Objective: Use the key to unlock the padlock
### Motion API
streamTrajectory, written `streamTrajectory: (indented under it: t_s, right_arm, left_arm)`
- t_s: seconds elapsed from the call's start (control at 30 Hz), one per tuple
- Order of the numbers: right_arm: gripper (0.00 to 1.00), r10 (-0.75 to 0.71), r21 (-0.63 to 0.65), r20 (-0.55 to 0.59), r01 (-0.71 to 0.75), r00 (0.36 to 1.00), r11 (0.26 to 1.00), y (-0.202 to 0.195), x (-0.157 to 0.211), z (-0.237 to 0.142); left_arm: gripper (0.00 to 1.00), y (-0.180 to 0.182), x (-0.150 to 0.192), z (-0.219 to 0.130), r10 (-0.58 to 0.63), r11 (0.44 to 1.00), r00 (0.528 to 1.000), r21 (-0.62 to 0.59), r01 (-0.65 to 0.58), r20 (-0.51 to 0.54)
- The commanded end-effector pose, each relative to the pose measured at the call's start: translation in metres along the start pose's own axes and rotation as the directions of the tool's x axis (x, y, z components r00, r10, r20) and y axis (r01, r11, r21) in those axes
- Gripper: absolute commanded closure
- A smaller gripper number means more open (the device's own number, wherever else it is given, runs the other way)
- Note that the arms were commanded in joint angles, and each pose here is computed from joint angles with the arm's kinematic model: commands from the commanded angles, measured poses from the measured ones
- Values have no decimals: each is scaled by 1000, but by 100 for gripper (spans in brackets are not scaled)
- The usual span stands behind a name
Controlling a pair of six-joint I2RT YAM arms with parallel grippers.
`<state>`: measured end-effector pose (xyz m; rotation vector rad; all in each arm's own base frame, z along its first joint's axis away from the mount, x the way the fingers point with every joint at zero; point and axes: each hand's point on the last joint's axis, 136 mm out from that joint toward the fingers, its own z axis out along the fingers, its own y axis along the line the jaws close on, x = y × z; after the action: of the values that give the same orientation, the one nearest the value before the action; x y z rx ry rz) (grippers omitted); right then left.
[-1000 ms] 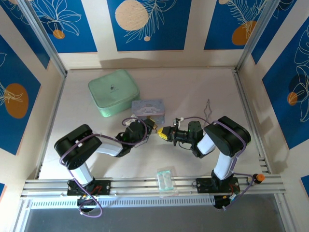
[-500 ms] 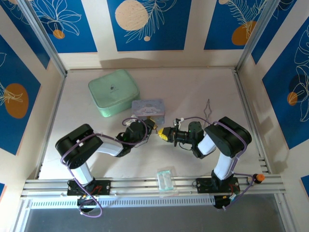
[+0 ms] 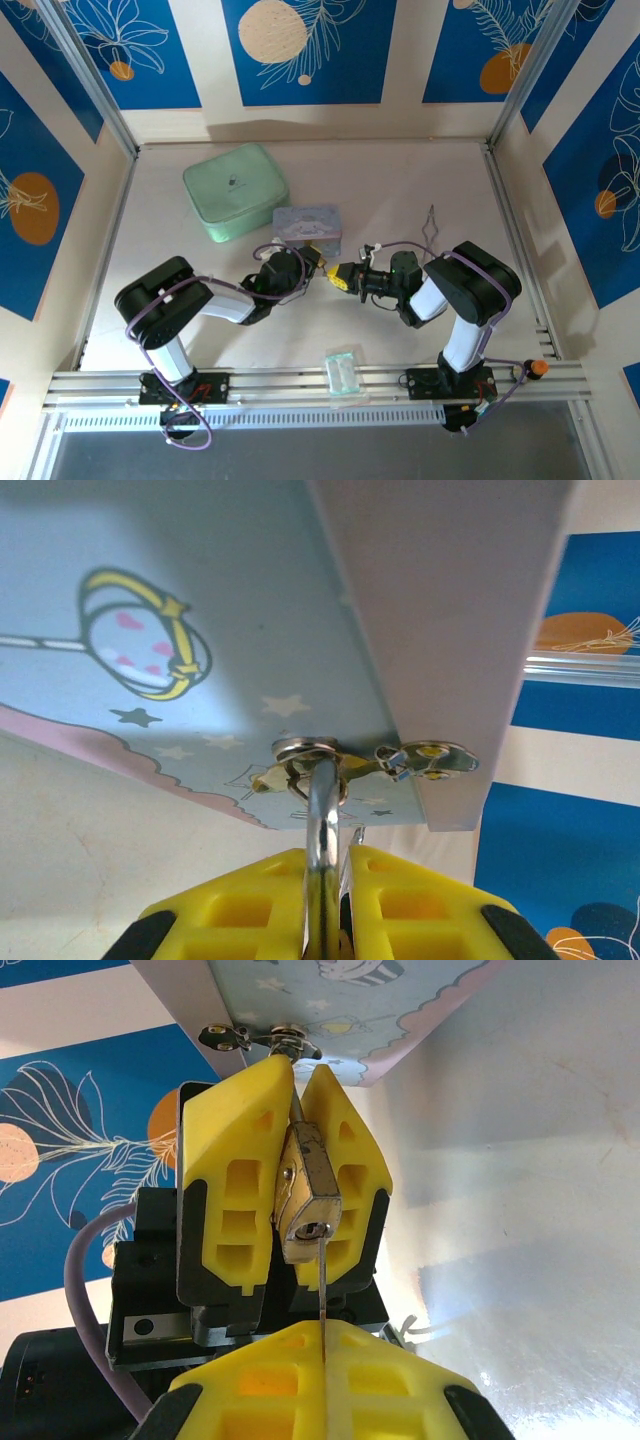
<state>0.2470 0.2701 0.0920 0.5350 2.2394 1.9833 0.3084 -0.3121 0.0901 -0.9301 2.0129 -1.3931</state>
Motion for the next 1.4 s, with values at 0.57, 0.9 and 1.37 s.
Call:
streamTrajectory:
  t_s: [0.57, 0.9, 1.37]
  right_arm:
    - [100, -41, -7, -23, 41, 999, 999, 1, -4, 2]
    - [100, -36, -13, -15, 36, 999, 999, 2, -17, 1]
    - [100, 33, -6, -20, -34, 999, 999, -2, -23, 0]
  left_arm:
    - [100, -27, 13, 3, -26, 994, 998, 101, 32, -60]
    - [100, -36, 24, -3, -16, 991, 994, 130, 30, -108]
    - [100, -32, 27, -1, -23, 986, 993, 159, 41, -114]
